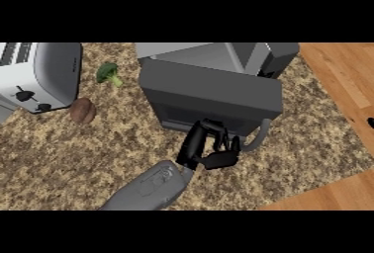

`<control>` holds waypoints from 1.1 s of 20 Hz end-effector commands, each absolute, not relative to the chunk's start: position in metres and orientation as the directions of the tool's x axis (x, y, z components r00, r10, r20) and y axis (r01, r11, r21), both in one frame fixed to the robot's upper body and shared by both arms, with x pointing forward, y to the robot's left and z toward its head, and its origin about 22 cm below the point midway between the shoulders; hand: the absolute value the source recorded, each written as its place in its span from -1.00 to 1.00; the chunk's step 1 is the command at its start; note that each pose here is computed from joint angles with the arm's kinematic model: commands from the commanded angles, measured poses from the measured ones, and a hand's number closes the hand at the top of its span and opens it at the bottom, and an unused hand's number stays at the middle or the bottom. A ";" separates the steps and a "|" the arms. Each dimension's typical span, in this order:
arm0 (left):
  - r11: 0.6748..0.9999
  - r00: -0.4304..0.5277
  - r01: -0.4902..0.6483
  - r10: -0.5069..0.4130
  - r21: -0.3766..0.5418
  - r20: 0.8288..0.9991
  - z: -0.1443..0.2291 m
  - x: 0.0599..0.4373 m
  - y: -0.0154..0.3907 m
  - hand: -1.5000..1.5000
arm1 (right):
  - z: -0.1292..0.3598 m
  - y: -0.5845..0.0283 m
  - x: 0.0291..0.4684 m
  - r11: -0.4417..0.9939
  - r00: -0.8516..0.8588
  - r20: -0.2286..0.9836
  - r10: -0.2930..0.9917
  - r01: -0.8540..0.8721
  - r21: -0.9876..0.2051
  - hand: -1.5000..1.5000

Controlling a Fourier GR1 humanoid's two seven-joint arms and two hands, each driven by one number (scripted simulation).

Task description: Pick up the milk, place it into the microwave and close the microwave

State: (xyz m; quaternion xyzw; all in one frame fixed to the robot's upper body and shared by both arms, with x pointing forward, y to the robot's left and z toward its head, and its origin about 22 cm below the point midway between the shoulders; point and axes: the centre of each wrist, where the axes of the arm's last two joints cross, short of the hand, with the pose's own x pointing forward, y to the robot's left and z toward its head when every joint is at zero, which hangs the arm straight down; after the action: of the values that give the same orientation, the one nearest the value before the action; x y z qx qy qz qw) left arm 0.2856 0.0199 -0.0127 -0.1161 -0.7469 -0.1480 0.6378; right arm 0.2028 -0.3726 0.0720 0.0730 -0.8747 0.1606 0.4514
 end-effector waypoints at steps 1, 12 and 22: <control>0.948 -0.192 0.314 0.021 0.041 0.981 0.014 0.312 0.013 1.00 | 0.081 -0.376 0.204 0.928 -0.582 0.813 0.008 -0.298 -0.222 -1.00; 0.957 -0.216 0.289 0.106 -0.040 0.971 0.028 0.329 0.012 1.00 | 0.104 -0.391 0.213 0.931 -0.589 0.807 0.025 -0.281 -0.234 -1.00; 0.958 -0.218 0.282 0.125 -0.061 0.968 0.029 0.338 0.012 1.00 | 0.119 -0.403 0.218 0.929 -0.599 0.800 0.040 -0.273 -0.251 -1.00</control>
State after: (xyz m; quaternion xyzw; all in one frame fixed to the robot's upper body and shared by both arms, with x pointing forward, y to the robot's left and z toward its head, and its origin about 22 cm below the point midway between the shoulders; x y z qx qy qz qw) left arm 0.3078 0.0160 -0.0039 -0.1403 -0.7465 -0.0873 0.6445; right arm 0.2165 -0.3989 0.1138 0.0701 -0.8766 0.1746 0.4430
